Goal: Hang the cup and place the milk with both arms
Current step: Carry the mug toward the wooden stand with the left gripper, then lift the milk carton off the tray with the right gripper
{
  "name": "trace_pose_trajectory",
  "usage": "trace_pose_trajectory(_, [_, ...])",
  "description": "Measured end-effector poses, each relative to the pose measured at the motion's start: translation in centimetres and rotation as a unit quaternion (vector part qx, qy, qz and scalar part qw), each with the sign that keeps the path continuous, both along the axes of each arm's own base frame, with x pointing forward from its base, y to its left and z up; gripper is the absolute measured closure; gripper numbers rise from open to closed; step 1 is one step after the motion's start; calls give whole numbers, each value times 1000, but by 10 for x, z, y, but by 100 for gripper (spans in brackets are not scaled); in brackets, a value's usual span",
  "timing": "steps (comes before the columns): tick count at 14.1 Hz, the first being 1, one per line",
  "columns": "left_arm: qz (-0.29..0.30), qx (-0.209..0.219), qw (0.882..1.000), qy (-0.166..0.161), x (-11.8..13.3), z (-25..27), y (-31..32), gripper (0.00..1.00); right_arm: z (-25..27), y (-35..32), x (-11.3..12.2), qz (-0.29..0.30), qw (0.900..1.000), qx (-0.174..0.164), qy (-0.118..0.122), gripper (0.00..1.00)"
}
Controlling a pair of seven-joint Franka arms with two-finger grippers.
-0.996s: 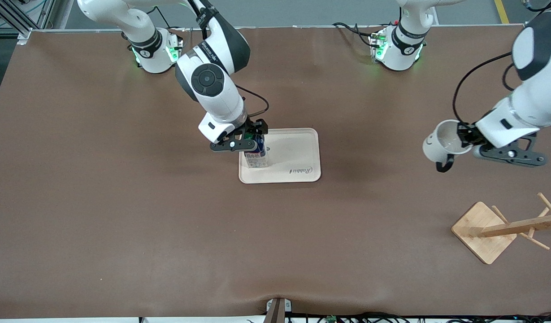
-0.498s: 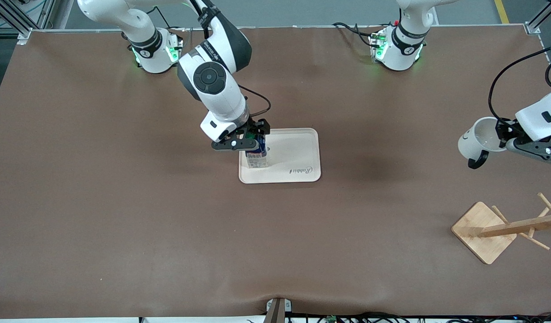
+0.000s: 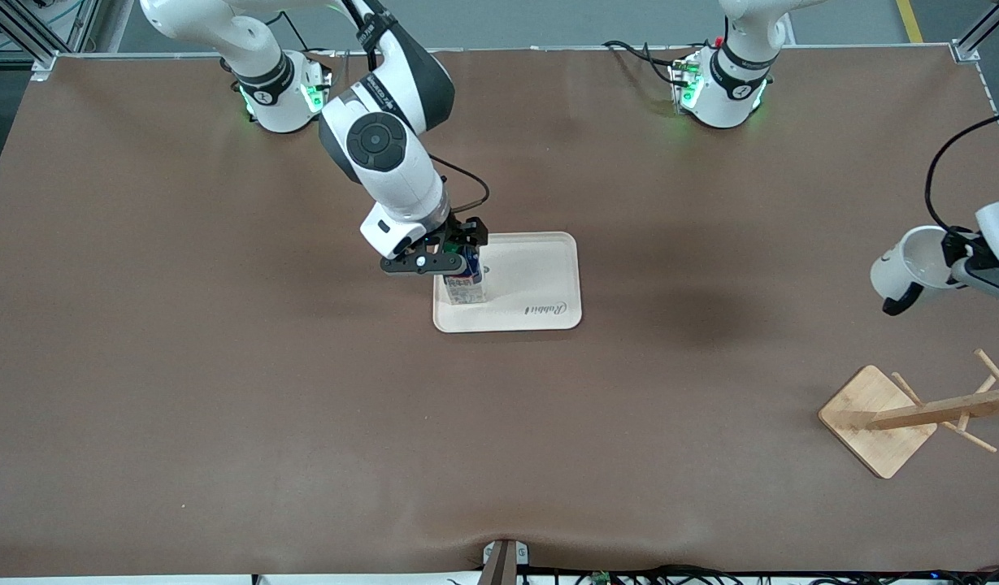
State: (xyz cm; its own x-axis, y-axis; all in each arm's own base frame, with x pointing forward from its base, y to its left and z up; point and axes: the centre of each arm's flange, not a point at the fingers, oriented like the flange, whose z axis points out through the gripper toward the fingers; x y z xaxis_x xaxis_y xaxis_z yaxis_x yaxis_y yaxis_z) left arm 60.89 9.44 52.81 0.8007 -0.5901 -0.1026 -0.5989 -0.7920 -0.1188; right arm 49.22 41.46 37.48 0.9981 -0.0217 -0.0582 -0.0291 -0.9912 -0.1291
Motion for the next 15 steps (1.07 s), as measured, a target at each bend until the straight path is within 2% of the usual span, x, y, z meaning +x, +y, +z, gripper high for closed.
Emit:
trace_pose_trajectory(9, [-38,3,999,-10,40,-20,38,93,-9,11,-9,11,1000,-4,5,0])
trace_pose_trajectory(13, [-37,3,999,-15,42,-24,58,93,-29,26,-14,19,1000,2,-9,0])
trace_pose_trajectory(15, [-43,5,999,-21,41,-23,71,93,-42,33,-18,30,999,-6,-11,0])
